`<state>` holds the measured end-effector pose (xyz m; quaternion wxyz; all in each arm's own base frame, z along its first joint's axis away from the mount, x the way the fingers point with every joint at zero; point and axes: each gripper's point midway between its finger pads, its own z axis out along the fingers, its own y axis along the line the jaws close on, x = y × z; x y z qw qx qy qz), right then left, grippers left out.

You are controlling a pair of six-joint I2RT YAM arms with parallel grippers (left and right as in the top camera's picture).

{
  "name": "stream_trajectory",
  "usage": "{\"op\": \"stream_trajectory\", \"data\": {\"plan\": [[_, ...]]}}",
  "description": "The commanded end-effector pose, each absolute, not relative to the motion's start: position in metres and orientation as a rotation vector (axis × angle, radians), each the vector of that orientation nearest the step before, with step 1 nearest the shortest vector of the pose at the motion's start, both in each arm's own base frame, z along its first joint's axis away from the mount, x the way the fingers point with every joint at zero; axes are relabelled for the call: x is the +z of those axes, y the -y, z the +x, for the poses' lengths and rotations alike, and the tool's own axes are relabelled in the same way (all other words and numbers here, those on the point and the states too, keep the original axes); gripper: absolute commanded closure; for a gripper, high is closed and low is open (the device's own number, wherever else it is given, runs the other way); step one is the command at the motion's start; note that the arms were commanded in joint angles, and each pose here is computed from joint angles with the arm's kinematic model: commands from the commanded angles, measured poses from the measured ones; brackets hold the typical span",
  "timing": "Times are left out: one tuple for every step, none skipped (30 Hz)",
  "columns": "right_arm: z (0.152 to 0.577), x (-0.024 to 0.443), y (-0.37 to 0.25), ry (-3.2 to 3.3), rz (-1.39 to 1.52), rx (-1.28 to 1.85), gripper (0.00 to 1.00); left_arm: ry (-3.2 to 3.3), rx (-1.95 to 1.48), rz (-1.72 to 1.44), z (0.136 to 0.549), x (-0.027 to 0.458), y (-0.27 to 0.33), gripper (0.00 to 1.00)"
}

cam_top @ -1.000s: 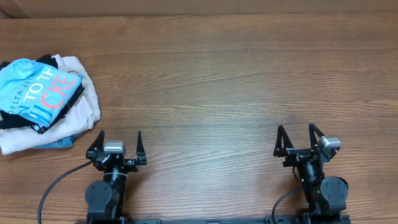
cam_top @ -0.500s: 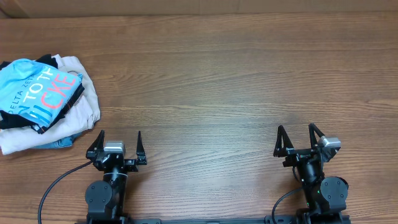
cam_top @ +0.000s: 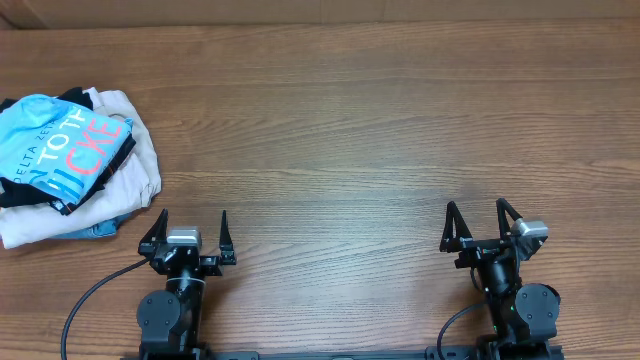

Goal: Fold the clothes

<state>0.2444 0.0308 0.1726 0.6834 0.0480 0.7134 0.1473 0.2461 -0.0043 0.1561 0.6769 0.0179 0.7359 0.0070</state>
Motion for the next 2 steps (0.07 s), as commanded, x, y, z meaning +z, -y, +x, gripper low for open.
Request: {"op": "stream_trajectory", "data": {"plan": [[0.2445, 0.1704, -0.0308, -1.598, 0.104, 0.324, 0.00, -1.646, 0.010, 0.063, 0.2460, 0.1561, 0.0076, 0.01], [0.2445, 0.1704, -0.0308, -1.598, 0.104, 0.324, 0.00, -1.646, 0.010, 0.063, 0.2460, 0.1561, 0.0076, 0.00]]}}
